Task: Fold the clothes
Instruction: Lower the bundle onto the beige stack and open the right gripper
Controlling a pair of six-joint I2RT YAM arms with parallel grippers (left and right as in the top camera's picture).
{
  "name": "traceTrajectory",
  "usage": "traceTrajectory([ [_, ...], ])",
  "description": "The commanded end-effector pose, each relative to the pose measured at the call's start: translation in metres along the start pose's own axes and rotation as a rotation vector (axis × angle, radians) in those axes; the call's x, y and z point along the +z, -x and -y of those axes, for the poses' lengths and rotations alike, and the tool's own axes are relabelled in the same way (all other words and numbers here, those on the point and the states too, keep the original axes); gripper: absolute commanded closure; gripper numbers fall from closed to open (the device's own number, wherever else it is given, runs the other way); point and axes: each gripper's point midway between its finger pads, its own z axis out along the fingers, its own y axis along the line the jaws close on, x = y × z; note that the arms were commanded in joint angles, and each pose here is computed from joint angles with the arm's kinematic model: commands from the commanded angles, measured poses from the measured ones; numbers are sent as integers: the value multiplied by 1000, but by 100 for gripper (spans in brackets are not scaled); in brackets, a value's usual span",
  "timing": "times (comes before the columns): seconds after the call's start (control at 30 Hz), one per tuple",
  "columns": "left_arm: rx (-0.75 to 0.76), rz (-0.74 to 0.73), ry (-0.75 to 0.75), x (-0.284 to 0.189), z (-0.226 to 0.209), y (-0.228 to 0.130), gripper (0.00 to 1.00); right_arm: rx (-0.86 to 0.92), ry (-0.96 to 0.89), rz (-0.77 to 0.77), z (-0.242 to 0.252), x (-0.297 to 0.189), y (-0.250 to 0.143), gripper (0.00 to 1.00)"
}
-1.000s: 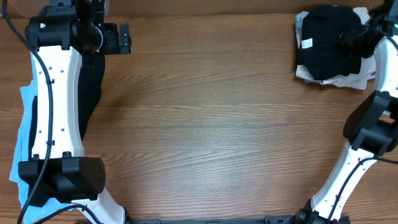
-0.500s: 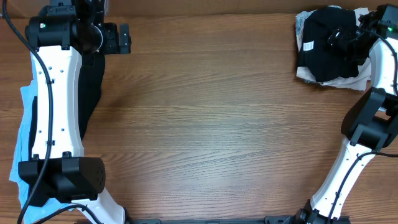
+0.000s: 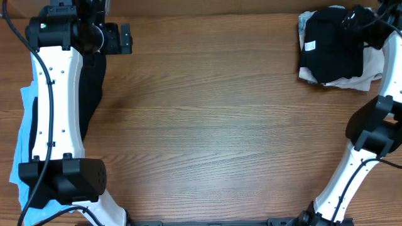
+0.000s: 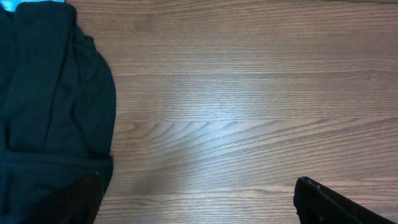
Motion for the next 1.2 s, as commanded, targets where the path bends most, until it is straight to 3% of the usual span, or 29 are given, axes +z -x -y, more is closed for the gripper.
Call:
traceTrajectory([
  [0.0,-17,1,9,3,-4,2,0,-89,-29,74,-23,-17,16,0],
  [0.13,-18,1,9,3,-4,2,0,-128,-84,132,-25,-2,26,2],
  [0.2,-18,0,9,3,-4,2,0,-128,-89,143,-22,11,27,12],
  [0.3,-18,0,9,3,-4,2,0,-123,-95,124,-12,38,18,56],
  [0.33,-18,0,9,3,-4,2,0,-118,-101,111,-6,48,13,76],
  [0.4,-18,0,9,3,-4,2,0,-105,-111,85,5,66,4,93],
  [0.43,-18,0,9,3,-4,2,0,-97,-115,71,11,76,-2,96],
  [0.67,-18,0,9,3,-4,2,0,-73,-139,18,41,119,-28,96],
  [0.77,-18,0,9,3,-4,2,0,-74,-125,61,40,114,-14,88],
  [0.8,-18,0,9,3,-4,2,0,-76,-116,80,36,108,-7,81],
  [0.9,-18,0,9,3,-4,2,0,-55,-90,160,22,72,28,45],
  [1.03,-18,0,9,3,-4,2,0,-93,31,275,-24,-6,76,7],
  [1.07,-18,0,9,3,-4,2,0,-103,57,302,-36,-30,85,0],
  [1.17,-18,0,9,3,-4,2,0,-135,127,365,-70,-107,100,0],
])
